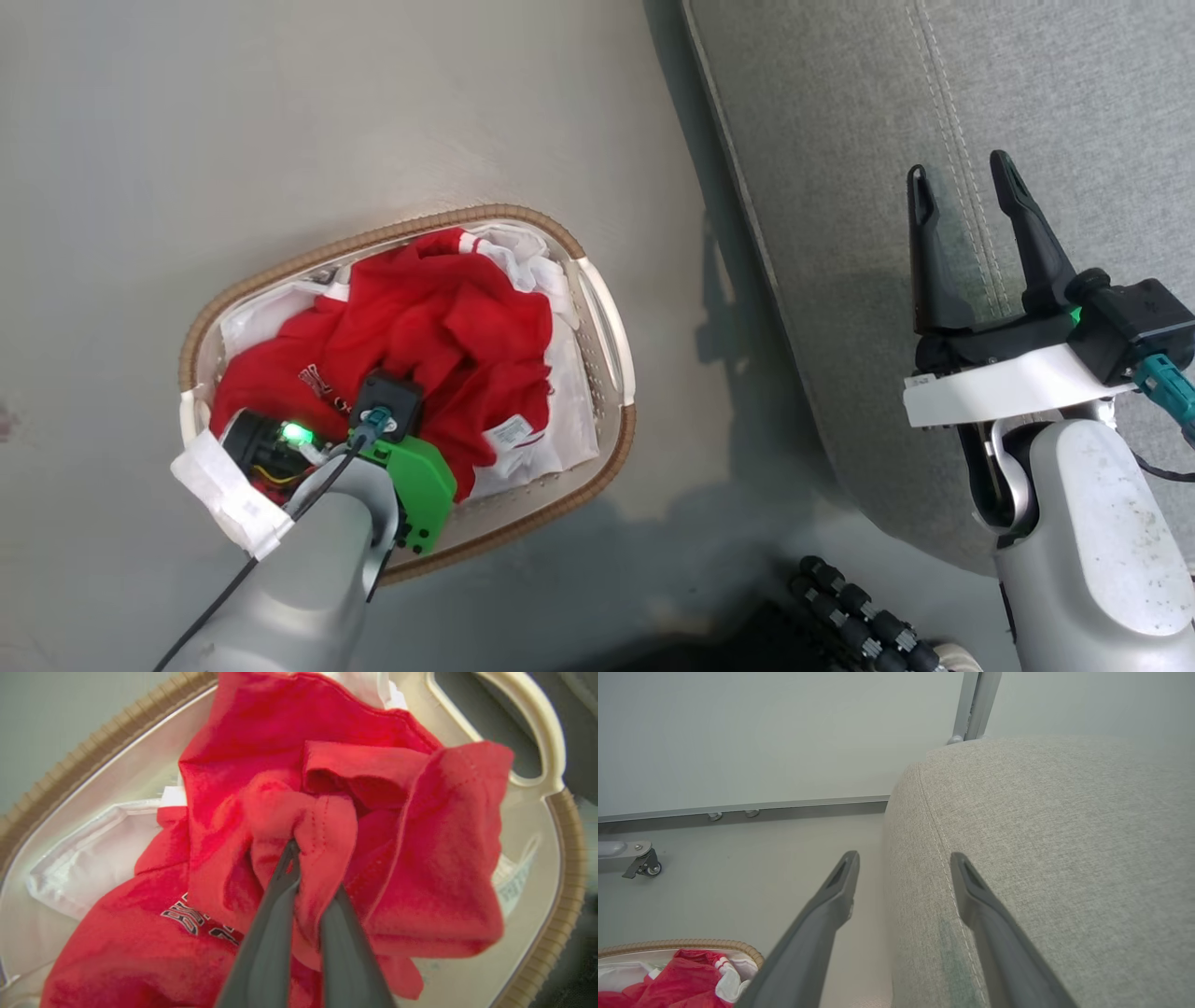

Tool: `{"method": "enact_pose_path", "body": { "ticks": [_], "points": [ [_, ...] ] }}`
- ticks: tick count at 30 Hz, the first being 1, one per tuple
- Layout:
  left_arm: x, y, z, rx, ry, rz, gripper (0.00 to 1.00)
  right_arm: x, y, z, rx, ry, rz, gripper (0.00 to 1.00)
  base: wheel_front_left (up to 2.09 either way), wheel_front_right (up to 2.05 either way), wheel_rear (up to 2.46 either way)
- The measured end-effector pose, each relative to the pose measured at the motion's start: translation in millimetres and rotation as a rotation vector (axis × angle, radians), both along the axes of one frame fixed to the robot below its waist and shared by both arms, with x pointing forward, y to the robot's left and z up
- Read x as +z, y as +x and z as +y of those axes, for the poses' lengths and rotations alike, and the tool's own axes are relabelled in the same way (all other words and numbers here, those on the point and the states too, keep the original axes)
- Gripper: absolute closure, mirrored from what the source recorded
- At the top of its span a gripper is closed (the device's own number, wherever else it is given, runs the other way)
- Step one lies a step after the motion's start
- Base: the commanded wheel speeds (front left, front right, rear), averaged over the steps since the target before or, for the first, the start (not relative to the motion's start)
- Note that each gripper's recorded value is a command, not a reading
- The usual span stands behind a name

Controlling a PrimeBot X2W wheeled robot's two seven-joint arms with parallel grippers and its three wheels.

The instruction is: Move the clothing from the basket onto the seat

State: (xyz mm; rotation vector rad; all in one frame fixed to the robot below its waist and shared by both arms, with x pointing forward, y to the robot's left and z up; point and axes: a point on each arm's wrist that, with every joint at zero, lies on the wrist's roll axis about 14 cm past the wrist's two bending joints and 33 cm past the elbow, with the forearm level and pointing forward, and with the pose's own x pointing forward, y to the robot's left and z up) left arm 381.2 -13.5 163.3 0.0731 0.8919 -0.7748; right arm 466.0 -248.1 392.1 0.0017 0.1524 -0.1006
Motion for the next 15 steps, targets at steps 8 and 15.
{"method": "enact_pose_path", "body": {
  "ticks": [8,15],
  "points": [
    [55.6,20.8,-11.6,0.069,-0.125,-0.123,1.00,20.9,-6.0,6.2,0.015,-0.007,-0.038,0.00,0.00,0.00,0.00],
    [124.1,43.2,-11.5,0.108,-0.216,-0.297,1.00,40.7,-24.7,9.9,0.020,-0.020,-0.062,0.00,0.00,0.00,0.00]
  ]
}}
